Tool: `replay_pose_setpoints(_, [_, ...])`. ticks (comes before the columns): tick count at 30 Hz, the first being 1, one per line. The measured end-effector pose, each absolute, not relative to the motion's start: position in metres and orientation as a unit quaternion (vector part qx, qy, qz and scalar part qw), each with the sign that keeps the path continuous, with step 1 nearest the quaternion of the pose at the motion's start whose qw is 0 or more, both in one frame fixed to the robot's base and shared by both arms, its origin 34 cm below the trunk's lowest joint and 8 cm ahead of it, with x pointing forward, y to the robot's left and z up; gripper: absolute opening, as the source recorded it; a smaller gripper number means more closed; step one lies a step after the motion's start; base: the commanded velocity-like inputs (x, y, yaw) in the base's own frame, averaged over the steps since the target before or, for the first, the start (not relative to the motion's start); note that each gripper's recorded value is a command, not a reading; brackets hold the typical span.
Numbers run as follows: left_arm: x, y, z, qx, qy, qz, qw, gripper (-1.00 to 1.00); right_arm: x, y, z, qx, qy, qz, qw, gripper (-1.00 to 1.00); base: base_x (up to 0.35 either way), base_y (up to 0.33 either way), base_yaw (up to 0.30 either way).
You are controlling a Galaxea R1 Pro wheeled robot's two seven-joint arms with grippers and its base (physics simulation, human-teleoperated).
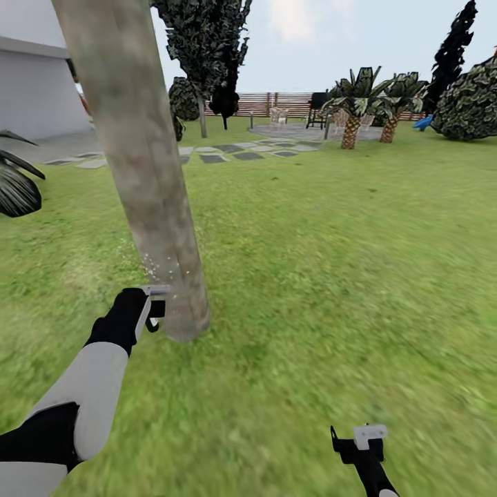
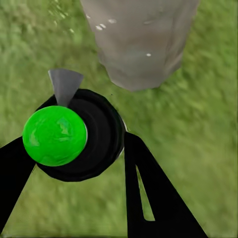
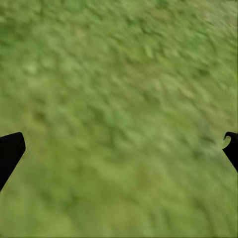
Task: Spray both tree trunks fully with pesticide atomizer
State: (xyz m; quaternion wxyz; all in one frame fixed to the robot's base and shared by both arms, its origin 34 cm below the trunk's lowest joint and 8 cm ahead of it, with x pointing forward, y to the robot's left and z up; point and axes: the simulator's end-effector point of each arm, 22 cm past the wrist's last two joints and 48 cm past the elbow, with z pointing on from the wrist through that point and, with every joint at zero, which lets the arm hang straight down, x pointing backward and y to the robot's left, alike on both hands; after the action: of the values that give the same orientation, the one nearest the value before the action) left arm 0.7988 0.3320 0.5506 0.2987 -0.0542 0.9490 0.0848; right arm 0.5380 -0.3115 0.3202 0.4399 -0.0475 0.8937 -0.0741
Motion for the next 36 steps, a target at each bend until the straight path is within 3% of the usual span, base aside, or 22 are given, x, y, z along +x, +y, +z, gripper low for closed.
replay_pose_setpoints(8, [0.7998,0.3296,0.5516,-0.050,0.949,0.086,0.301,-1.00,0.5380,-0.3120,0.3206,-0.046,0.894,-0.074,0.440,1.00,0.135,-0.100,0.110])
replay_pose_setpoints(26, [0.7996,0.3302,0.5509,-0.052,0.949,0.085,0.300,-1.00,0.5385,-0.3124,0.3208,-0.047,0.893,-0.075,0.441,1.00,0.053,-0.262,0.006])
replay_pose_setpoints(36, [0.7994,0.3309,0.5508,-0.054,0.949,0.084,0.300,-1.00,0.5380,-0.3116,0.3203,-0.047,0.894,-0.074,0.440,1.00,0.000,-0.274,0.257])
